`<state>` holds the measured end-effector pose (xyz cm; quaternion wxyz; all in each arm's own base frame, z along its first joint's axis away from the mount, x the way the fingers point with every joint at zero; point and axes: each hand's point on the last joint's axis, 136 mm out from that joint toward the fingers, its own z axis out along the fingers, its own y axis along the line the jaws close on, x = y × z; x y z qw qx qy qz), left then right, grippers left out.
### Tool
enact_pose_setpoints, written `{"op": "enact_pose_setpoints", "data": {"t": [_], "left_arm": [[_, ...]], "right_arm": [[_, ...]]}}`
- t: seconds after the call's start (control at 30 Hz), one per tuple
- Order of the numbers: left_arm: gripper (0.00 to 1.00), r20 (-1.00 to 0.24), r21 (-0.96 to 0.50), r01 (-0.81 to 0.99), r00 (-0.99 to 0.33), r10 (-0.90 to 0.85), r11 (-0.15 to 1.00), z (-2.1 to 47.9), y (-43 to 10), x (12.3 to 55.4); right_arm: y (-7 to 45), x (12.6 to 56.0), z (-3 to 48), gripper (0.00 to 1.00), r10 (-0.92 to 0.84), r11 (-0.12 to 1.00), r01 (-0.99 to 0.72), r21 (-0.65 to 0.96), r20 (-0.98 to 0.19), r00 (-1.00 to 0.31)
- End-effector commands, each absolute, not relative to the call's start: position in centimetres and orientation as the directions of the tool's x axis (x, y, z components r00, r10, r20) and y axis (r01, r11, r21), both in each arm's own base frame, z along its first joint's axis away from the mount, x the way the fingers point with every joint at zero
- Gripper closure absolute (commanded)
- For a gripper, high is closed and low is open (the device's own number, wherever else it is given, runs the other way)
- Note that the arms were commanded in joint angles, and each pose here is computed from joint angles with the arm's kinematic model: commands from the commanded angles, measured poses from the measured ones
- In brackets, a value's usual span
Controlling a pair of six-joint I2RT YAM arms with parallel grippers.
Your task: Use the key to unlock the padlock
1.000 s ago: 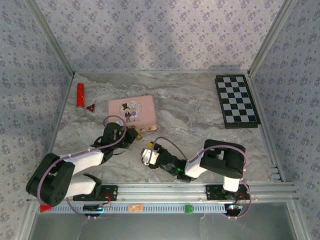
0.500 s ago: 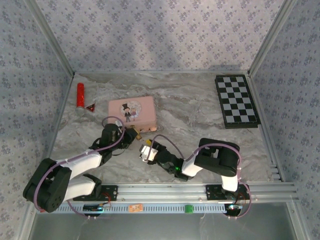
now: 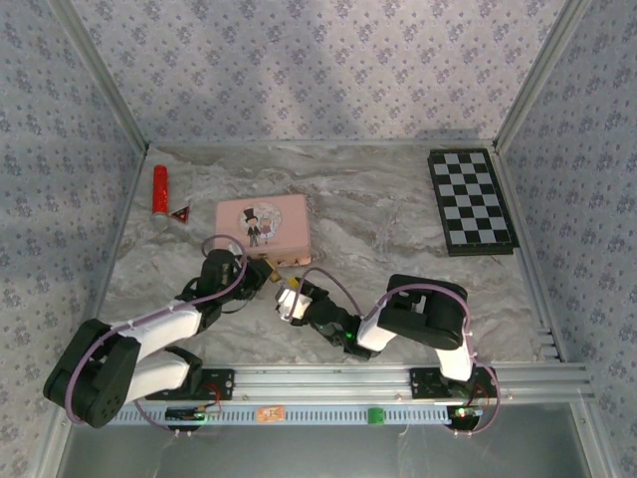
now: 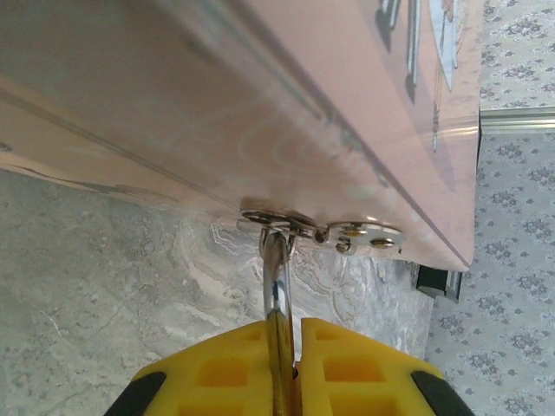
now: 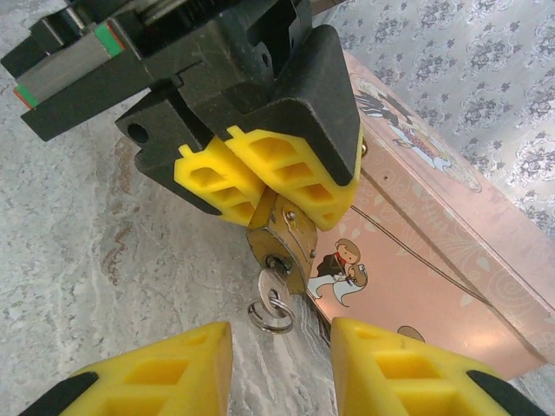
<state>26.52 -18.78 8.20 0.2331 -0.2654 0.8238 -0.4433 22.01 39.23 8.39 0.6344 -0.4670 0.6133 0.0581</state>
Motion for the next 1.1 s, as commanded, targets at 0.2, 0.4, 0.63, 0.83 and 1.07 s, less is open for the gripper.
{"op": "enact_pose_setpoints", "data": {"t": [0.2,0.4,0.63,0.83,1.07], "left_arm": [[1.0,-0.186,-0.903,-0.129,-0.744,-0.642,0.411,11.52,-19.49,27.3],[1.0,-0.184,-0.903,-0.129,-0.747,-0.639,0.41,11.53,-19.58,27.31],[1.0,-0.183,-0.902,-0.13,-0.747,-0.639,0.411,11.54,-19.5,27.17],[1.0,-0.183,-0.904,-0.123,-0.754,-0.631,0.409,11.78,-19.7,27.18],[1.0,-0.183,-0.904,-0.121,-0.759,-0.625,0.411,11.75,-19.78,27.08]], "right_arm": [[39.88,22.52,9.25,0.68,-0.479,0.591,-0.616,-0.521,-0.841,0.251],[40.0,22.52,9.04,0.7,-0.488,0.583,-0.621,-0.524,-0.837,0.248],[40.0,22.48,9.18,0.73,-0.464,0.588,-0.637,-0.498,-0.853,0.238],[40.01,22.63,9.06,0.73,-0.468,0.586,-0.64,-0.497,-0.852,0.234],[40.16,22.65,8.92,0.74,-0.467,0.582,-0.65,-0.489,-0.855,0.225]]}}
